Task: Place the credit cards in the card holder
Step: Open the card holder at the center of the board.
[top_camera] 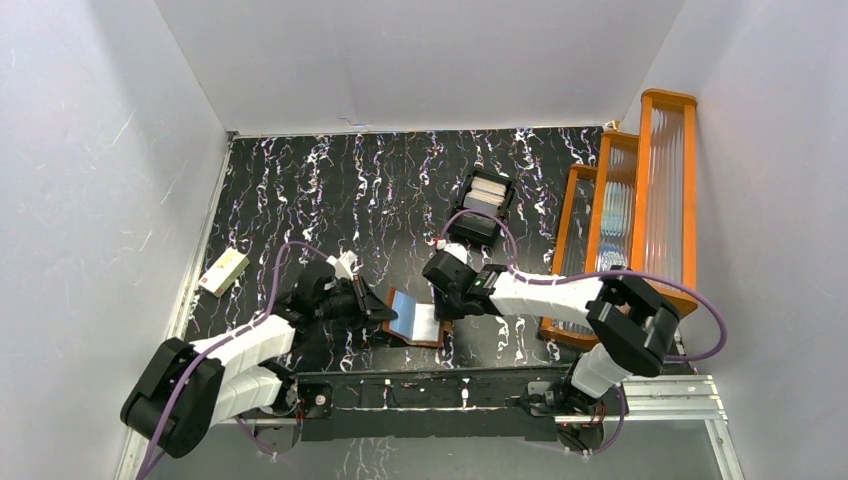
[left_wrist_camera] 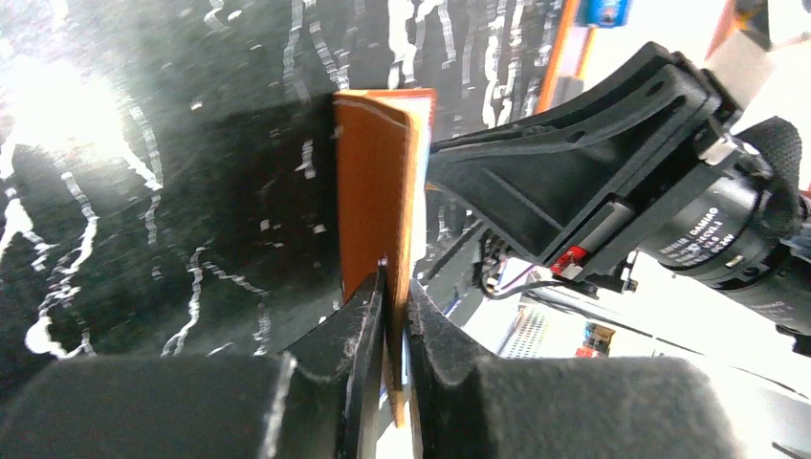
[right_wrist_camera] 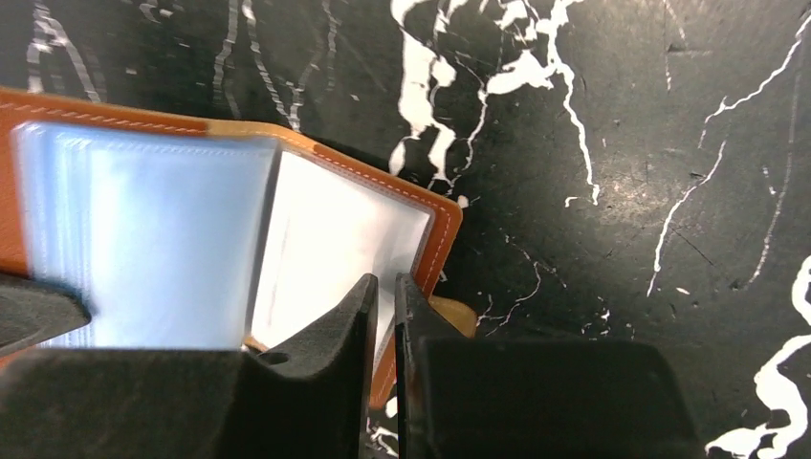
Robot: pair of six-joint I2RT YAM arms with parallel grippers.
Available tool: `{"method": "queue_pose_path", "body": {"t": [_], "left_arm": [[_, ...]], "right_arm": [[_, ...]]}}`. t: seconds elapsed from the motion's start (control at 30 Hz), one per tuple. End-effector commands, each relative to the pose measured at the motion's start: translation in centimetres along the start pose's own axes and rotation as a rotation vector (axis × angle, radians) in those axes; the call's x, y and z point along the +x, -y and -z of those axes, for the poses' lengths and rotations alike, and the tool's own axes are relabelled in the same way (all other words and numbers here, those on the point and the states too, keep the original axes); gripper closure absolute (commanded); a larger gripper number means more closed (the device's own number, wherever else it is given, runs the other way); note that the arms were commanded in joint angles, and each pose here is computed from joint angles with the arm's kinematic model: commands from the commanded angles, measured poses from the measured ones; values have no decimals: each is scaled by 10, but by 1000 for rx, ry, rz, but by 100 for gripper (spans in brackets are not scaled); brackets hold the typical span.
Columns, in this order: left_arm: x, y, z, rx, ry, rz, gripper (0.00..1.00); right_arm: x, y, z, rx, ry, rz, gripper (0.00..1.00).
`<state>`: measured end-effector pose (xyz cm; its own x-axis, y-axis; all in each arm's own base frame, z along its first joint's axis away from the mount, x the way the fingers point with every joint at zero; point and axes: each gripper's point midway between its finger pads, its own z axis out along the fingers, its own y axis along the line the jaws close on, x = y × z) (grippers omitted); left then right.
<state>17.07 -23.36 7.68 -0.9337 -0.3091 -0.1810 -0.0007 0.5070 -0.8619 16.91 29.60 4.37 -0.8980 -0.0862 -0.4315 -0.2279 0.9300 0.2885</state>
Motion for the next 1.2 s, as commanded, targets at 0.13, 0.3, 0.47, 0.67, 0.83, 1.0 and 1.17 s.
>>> {"method": "queue_pose_path", "body": {"t": [0.13, 0.3, 0.47, 0.67, 0.83, 1.0, 1.17], "left_arm": [[-1, -28, 5, -183, 2, 27, 64], [-18, -34, 25, -361, 75, 22, 50], [-31, -18, 38, -403, 104, -5, 50], [-33, 14, 34, -299, 63, -23, 52], [-20, -11, 25, -360, -15, 8, 61], [-1, -43, 15, -411, -102, 73, 67], [10, -52, 0, -366, -163, 106, 74]], "right_arm": [[13, 4, -23, 11, -46, 22, 82], [15, 1, -23, -9, -53, 19, 83], [13, -5, -20, -29, -55, 20, 83], [-4, -42, -3, -192, -21, 11, 83], [-16, -75, 3, -318, -12, -5, 82], [-19, -87, 3, -375, -4, -43, 82], [-19, -101, 9, -454, -13, -66, 82]]}}
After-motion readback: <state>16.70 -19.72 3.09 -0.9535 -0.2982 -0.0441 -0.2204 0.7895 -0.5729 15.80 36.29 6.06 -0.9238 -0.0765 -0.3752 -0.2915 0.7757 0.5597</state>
